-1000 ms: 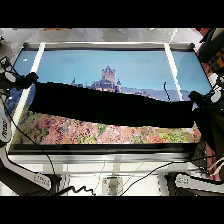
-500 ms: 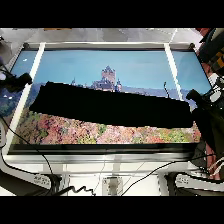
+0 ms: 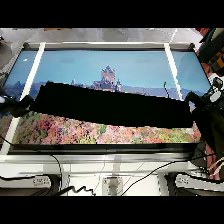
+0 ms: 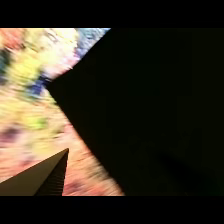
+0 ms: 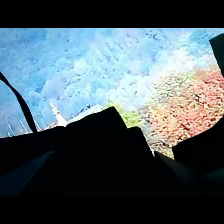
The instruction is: Fold the clothes and pants, and hang the long-sleeved shirts on hangers.
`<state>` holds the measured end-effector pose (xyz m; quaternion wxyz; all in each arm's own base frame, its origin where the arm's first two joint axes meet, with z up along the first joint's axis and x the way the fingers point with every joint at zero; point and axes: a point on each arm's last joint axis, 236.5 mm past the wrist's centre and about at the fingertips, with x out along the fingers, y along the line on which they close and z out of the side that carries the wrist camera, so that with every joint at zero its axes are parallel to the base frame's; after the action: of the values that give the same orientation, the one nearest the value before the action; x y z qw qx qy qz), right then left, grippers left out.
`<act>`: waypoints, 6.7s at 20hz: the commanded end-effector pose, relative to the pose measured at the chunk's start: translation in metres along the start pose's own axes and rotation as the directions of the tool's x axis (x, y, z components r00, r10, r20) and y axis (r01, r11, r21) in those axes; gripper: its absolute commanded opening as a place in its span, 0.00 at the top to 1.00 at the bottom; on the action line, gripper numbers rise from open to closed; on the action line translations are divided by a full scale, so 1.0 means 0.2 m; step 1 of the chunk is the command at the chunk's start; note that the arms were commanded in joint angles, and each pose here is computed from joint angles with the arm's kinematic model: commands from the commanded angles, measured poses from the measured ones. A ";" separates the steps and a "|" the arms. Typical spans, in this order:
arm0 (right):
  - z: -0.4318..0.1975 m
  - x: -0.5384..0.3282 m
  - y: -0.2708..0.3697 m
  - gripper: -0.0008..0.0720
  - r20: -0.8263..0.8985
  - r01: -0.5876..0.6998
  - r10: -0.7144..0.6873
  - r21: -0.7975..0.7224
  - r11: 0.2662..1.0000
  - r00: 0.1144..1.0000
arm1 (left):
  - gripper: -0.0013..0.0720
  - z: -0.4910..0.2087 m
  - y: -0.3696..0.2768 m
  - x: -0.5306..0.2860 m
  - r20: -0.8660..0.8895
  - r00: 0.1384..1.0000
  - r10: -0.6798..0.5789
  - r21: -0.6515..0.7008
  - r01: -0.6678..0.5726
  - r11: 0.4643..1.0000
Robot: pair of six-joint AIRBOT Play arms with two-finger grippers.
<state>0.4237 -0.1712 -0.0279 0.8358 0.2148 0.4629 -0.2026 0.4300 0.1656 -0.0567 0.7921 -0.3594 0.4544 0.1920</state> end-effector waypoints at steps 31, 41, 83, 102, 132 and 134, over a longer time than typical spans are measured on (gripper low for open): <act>0.02 -0.10 0.77 0.04 0.114 -0.189 0.240 -0.337 0.922 0.964 | 0.00 0.02 0.11 0.16 0.096 0.995 -0.009 -0.126 0.021 0.992; -0.23 -0.19 1.22 0.48 0.060 -0.297 0.368 -0.479 0.826 0.928 | 0.66 0.37 -0.18 0.22 0.376 0.924 -0.076 -0.023 0.091 0.996; -1.14 -0.57 2.45 0.97 -0.480 -0.728 0.552 -0.369 0.578 0.682 | 0.97 -0.36 -1.16 -1.34 0.018 0.832 -0.554 0.543 0.457 0.704; 0.21 -1.00 1.16 0.97 -0.116 -0.443 0.452 -0.514 0.735 0.885 | 0.97 -1.08 -1.70 -0.74 -0.297 0.799 -0.522 0.469 0.598 0.649; -0.58 -0.48 1.34 0.97 -0.450 -0.629 0.440 -0.545 0.554 0.778 | 0.18 -1.02 -0.52 0.02 -0.406 0.873 -0.271 0.313 0.411 0.856; -0.59 -0.49 1.43 0.97 -0.417 -0.623 0.465 -0.572 0.534 0.781 | 0.20 -1.05 -0.59 0.07 -0.410 0.853 -0.323 0.287 0.457 0.842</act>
<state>0.4344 0.1215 0.0440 0.7986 0.0570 0.5323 0.2751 0.3768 -0.0529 -0.0817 0.7765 -0.2754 0.5553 -0.1136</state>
